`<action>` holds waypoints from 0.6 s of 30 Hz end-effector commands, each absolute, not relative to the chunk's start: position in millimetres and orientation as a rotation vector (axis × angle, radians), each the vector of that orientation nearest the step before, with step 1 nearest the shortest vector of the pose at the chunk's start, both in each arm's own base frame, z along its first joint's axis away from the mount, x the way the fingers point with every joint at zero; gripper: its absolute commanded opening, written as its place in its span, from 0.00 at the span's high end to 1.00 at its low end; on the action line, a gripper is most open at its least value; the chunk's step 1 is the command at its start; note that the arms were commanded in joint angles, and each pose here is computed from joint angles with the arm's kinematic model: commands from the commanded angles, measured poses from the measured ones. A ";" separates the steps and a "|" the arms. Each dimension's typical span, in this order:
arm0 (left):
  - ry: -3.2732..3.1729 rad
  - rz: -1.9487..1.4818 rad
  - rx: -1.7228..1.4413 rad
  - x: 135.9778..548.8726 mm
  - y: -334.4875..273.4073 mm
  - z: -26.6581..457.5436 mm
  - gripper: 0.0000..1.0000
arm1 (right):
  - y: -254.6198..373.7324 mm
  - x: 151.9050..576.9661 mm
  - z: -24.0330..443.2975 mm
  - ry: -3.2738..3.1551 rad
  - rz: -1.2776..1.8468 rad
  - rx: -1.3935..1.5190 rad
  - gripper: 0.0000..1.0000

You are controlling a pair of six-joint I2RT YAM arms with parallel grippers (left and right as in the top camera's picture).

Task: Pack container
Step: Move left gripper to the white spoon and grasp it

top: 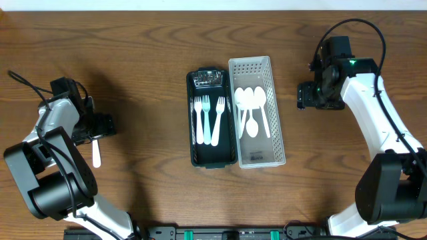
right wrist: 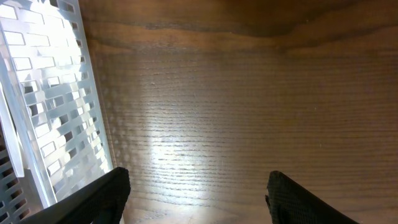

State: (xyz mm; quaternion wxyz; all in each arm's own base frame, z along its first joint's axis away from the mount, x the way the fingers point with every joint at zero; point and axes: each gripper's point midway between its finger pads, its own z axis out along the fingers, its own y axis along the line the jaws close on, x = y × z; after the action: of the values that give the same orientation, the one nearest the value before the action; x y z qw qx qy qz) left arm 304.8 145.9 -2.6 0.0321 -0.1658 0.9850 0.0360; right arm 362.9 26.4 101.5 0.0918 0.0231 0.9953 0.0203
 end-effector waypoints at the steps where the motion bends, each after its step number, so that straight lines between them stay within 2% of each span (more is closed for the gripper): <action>1: 3.096 0.104 -0.510 295.5 144.7 -20.1 0.16 | 24.2 366.9 110.5 2.928 0.048 0.074 0.26; 6: 3.105 0.101 -0.511 293.4 143.9 -20.1 0.46 | 24.2 366.8 110.5 2.929 0.048 0.074 0.26; 18: 3.105 0.101 -0.511 293.3 143.8 -20.1 0.62 | 24.2 366.8 110.5 2.929 0.048 0.075 0.26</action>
State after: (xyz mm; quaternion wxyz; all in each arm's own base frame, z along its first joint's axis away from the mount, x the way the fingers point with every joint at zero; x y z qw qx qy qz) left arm 305.1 142.2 -4.5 0.0287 -0.1639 0.9857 0.0257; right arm 362.9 26.4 101.5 0.0918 0.0231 0.9953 0.0203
